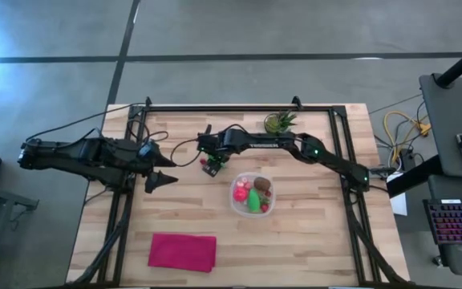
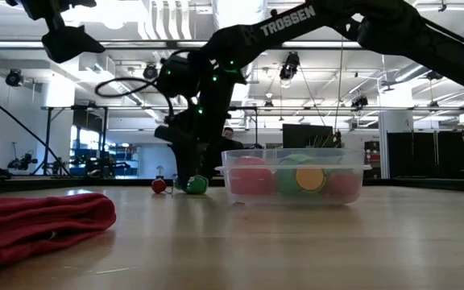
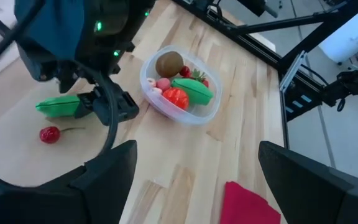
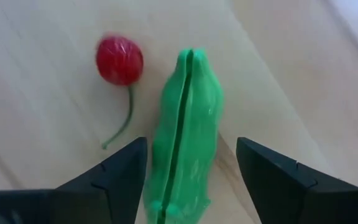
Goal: Pick and placing Produce into tupperware
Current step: Put the pea into the transparent container
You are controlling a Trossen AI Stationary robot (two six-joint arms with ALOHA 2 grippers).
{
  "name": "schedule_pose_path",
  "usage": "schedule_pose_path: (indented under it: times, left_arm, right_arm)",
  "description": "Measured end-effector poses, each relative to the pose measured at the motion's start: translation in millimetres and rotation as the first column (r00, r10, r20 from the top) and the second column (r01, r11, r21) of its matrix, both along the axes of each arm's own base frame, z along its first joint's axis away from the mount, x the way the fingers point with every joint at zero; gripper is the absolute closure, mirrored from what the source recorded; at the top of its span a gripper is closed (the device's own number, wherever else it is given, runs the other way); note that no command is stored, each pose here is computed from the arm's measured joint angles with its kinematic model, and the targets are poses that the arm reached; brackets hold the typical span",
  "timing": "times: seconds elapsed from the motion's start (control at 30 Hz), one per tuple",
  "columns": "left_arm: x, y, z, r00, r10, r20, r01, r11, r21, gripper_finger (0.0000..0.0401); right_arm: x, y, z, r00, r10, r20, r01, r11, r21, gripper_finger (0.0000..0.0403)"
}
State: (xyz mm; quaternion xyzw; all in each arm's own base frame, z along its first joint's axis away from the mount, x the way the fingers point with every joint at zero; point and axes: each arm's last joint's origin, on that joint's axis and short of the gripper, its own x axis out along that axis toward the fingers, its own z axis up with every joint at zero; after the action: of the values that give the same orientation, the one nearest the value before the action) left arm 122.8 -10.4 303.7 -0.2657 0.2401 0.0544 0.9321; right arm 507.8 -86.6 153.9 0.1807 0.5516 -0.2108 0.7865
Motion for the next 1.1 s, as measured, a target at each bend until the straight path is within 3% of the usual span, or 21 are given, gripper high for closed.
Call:
schedule_pose_path:
  times: [0.3,0.7,1.1]
  left_arm:
    - [-0.6,0.1,-4.1,1.0,0.0,-0.007,0.0,1.0,0.001,0.0079]
    - [0.0,0.1,-7.2,1.0,0.002,-0.016,-0.002,1.0,0.001,0.0079]
    - [3.9,-0.3,-9.4,0.999,0.014,-0.036,-0.014,1.0,-0.019,0.0079]
  right_arm:
    - [-1.6,1.5,-6.7,0.998,0.052,-0.044,-0.053,0.999,-0.007,0.0189]
    - [-6.1,-2.2,3.5,0.995,0.079,-0.055,-0.079,0.997,-0.014,0.0281]
    - [-7.2,-3.5,17.4,0.987,0.144,-0.073,-0.146,0.989,-0.021,0.0264]
